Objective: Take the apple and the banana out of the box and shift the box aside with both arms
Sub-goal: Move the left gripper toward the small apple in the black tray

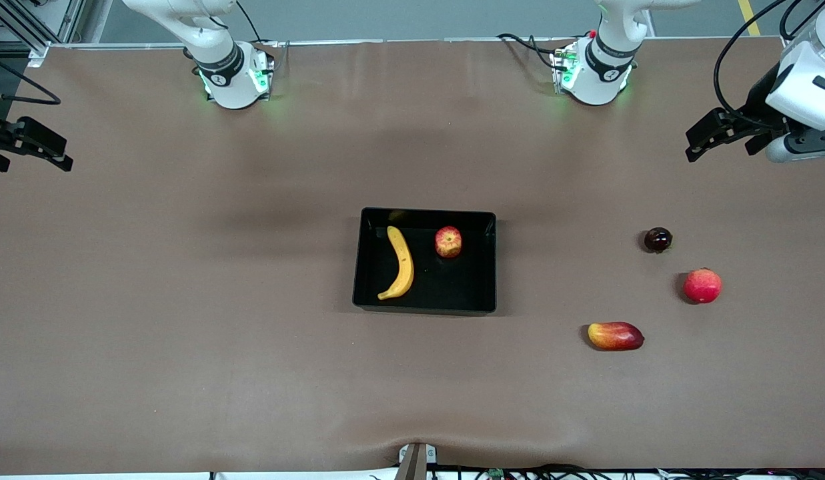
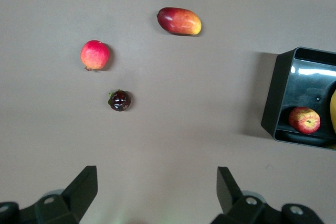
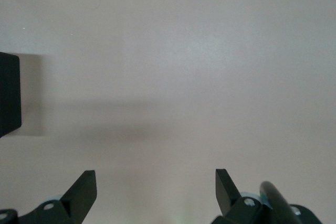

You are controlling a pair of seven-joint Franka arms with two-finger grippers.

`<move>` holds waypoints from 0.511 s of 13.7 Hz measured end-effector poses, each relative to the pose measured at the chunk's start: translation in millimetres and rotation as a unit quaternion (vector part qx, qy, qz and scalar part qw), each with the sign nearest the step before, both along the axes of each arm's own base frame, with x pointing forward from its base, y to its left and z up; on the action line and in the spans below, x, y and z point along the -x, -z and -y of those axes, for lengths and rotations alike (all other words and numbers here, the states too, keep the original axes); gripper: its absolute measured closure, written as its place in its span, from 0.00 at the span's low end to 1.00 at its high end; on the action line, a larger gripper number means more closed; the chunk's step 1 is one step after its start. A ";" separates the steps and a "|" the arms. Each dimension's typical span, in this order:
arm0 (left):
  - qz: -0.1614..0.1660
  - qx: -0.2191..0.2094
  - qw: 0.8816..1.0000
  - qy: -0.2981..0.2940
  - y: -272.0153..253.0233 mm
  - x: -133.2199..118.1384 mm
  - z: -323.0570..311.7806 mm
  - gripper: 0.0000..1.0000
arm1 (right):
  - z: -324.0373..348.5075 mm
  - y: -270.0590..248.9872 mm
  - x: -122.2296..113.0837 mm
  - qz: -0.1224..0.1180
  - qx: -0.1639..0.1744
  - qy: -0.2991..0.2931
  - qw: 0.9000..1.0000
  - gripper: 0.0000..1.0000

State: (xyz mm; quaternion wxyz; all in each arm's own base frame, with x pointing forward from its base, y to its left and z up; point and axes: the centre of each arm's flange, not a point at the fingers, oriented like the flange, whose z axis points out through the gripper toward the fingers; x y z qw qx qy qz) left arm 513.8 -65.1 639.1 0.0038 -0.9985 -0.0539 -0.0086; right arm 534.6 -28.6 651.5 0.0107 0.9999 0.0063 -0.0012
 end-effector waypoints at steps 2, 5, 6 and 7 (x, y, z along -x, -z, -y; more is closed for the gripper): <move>0.000 0.000 1.000 0.000 0.1 -0.1 0.0 0.00 | 0.0 0.0 0.0 0.000 0.000 0.000 1.000 0.00; -0.006 0.000 1.000 0.004 5.6 -2.5 4.5 0.00 | 0.1 0.0 0.0 0.000 0.000 0.000 1.000 0.00; -0.012 -0.001 1.000 0.010 11.7 -4.9 12.0 0.00 | 0.1 0.1 -0.1 0.000 0.000 0.000 1.000 0.00; -0.021 -0.003 1.000 0.016 21.9 -8.2 25.9 0.00 | 0.2 0.5 -0.3 0.000 0.000 0.000 1.000 0.00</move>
